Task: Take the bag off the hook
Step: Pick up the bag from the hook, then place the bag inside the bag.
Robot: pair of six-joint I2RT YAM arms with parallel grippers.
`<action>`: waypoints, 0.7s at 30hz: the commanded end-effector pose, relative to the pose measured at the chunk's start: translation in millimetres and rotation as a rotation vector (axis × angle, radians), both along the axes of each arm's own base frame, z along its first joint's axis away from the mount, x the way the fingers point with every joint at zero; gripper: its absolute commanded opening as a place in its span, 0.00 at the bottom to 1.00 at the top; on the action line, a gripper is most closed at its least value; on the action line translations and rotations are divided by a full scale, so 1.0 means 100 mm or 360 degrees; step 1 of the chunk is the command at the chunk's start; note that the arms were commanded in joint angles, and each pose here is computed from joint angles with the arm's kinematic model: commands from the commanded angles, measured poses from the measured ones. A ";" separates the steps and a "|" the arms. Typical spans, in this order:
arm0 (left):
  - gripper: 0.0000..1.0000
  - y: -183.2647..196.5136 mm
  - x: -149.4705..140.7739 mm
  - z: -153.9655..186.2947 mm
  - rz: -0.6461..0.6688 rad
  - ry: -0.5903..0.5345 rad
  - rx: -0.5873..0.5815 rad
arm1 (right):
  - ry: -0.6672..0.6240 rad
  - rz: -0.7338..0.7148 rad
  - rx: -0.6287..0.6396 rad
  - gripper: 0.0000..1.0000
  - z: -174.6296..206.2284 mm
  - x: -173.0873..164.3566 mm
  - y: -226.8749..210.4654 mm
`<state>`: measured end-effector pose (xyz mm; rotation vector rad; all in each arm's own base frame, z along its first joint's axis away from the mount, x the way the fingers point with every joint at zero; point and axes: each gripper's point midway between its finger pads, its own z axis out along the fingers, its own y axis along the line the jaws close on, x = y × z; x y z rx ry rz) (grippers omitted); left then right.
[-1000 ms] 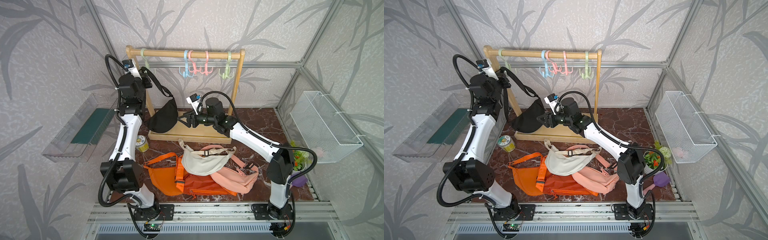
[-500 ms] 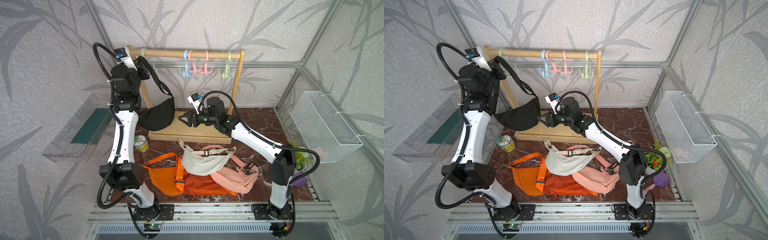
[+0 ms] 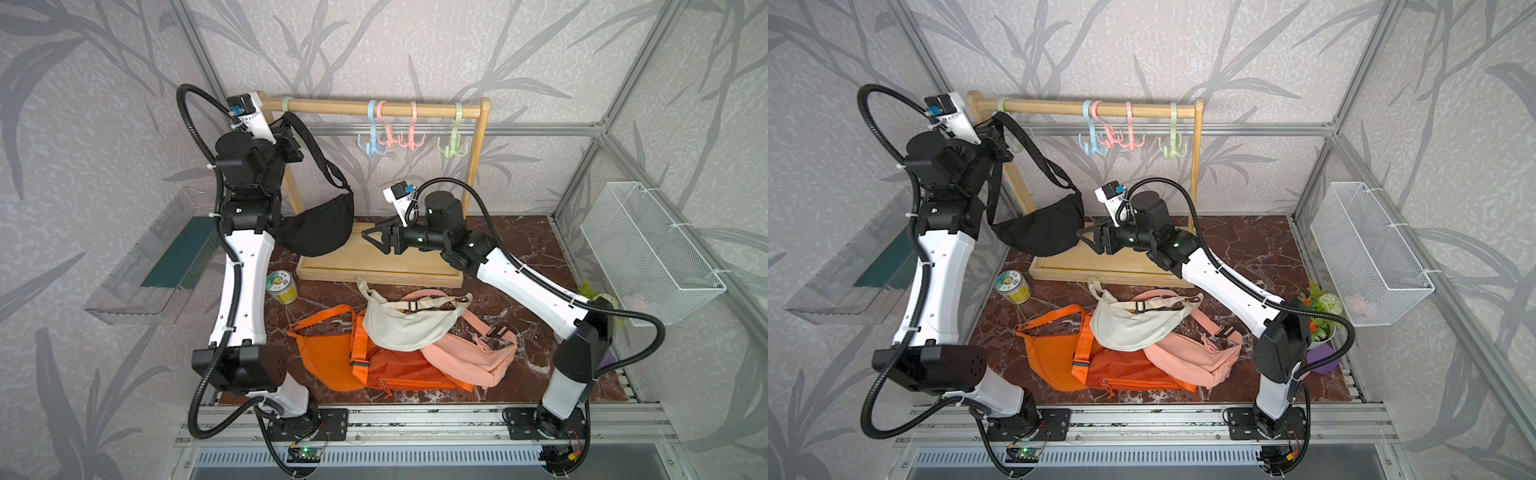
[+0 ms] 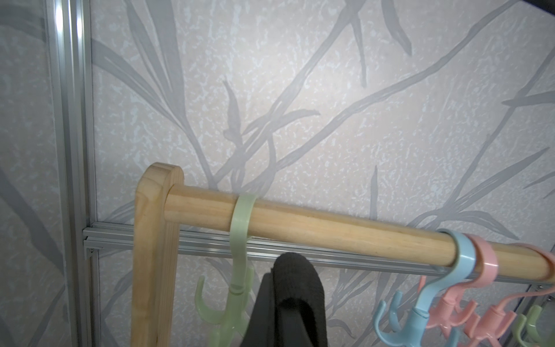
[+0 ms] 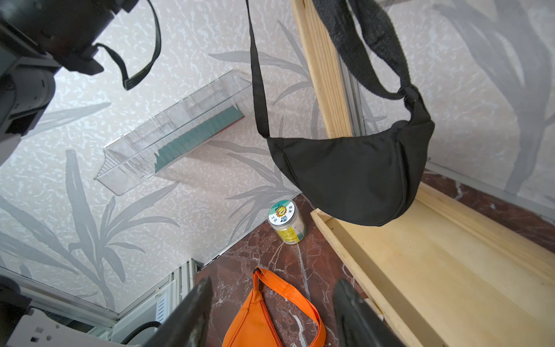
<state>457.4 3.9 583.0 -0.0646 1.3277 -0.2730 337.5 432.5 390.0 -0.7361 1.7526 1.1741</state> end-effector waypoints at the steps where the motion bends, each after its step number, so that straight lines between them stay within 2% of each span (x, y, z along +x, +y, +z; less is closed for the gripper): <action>1: 0.00 -0.22 -0.59 0.46 -0.0117 -0.0205 -0.0014 | -0.0199 -0.0039 0.0038 0.67 0.48 -0.18 -0.22; 7: 0.00 -0.58 -1.19 0.53 -0.0315 -0.0260 -0.0015 | -0.0451 -0.0112 0.0048 0.71 0.93 -0.40 -0.51; 10: 0.00 -0.81 -1.45 0.46 -0.0469 -0.0249 -0.0024 | -0.0627 -0.0119 0.0046 0.73 1.10 -0.57 -0.63; 15: 0.00 -0.97 -1.81 0.33 -0.0643 -0.0232 -0.0136 | -0.0817 -0.0122 0.0042 0.73 1.33 -0.86 -0.82; 21: 0.00 -1.25 -2.15 0.07 -0.0913 -0.0164 -0.0248 | -0.0959 0.0149 -0.0021 0.79 1.28 -1.44 -0.85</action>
